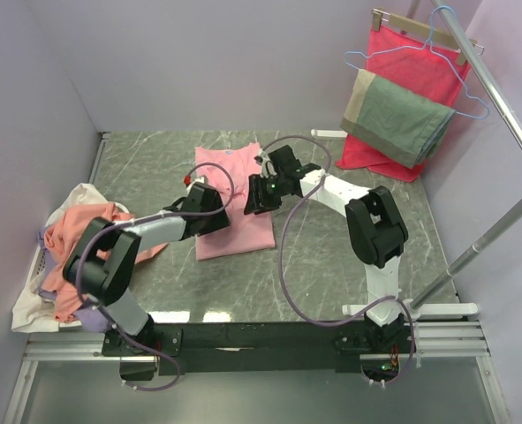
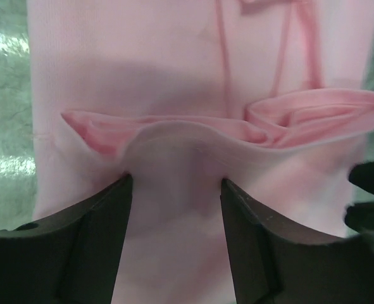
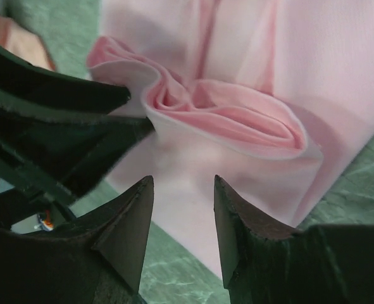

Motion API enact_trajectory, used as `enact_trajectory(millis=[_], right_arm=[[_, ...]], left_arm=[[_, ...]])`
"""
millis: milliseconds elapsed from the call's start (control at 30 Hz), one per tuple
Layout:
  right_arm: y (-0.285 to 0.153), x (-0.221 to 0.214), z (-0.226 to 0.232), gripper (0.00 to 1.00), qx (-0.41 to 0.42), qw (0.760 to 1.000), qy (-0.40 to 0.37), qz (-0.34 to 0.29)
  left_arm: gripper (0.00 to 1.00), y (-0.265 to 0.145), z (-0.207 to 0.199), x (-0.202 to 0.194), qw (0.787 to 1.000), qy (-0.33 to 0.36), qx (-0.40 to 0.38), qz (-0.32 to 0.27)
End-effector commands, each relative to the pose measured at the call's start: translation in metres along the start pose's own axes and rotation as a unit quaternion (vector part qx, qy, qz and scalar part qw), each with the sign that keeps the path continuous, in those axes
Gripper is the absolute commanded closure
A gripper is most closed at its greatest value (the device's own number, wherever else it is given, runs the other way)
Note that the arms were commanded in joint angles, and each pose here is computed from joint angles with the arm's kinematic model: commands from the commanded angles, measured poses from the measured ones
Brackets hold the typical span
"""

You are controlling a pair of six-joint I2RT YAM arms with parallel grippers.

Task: Fold and stack the t-shirts
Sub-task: Fold the folded rectangular tshirt in 1/3 of the way

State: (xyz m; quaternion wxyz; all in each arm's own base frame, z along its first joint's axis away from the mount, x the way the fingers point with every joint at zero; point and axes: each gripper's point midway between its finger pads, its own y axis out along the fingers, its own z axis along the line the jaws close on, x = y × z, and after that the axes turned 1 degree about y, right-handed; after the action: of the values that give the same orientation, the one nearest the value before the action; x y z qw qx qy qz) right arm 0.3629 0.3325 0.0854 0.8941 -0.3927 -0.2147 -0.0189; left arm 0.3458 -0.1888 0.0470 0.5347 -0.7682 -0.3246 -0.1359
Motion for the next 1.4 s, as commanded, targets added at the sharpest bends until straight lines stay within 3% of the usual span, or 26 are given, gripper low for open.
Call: enact_trajectory(millis=[0, 167, 467, 667, 767, 1033, 1167, 1300, 1367], right_arm=[[0.015, -0.035, -0.038, 0.5, -0.049, 0.998, 0.025, 0.039], [0.02, -0.078, -0.071, 0.51, -0.099, 0.99, 0.056, 0.082], [0.004, -0.119, -0.105, 0.52, -0.176, 0.978, 0.067, 0.091], [-0.006, -0.102, -0.105, 0.52, -0.193, 0.979, 0.039, 0.06], [-0.012, -0.093, -0.097, 0.49, -0.18, 0.983, 0.02, 0.039], [-0.054, -0.051, -0.043, 0.4, -0.096, 0.993, -0.007, -0.071], [-0.071, -0.06, -0.054, 0.39, -0.114, 0.991, 0.01, -0.075], [-0.082, -0.072, -0.076, 0.38, -0.117, 0.989, 0.043, -0.074], [-0.08, -0.083, -0.082, 0.38, -0.102, 0.991, 0.056, -0.063]], left_arm=[[0.38, 0.023, -0.002, 0.007, 1.0, 0.006, 0.01, -0.012], [0.38, 0.029, 0.009, 0.027, 0.997, 0.022, 0.055, -0.043], [0.39, 0.025, 0.041, 0.038, 0.99, 0.03, 0.122, -0.07], [0.39, 0.019, 0.045, 0.055, 0.984, 0.038, 0.145, -0.098], [0.38, 0.011, 0.03, 0.071, 0.985, 0.042, 0.119, -0.115], [0.16, -0.048, -0.004, 0.102, 0.985, -0.001, 0.045, -0.165], [0.1, -0.06, 0.007, 0.069, 0.991, -0.01, 0.03, -0.127], [0.1, -0.059, 0.03, 0.01, 0.997, -0.028, 0.008, -0.068], [0.09, -0.065, 0.034, -0.002, 0.997, -0.04, -0.008, -0.064]])
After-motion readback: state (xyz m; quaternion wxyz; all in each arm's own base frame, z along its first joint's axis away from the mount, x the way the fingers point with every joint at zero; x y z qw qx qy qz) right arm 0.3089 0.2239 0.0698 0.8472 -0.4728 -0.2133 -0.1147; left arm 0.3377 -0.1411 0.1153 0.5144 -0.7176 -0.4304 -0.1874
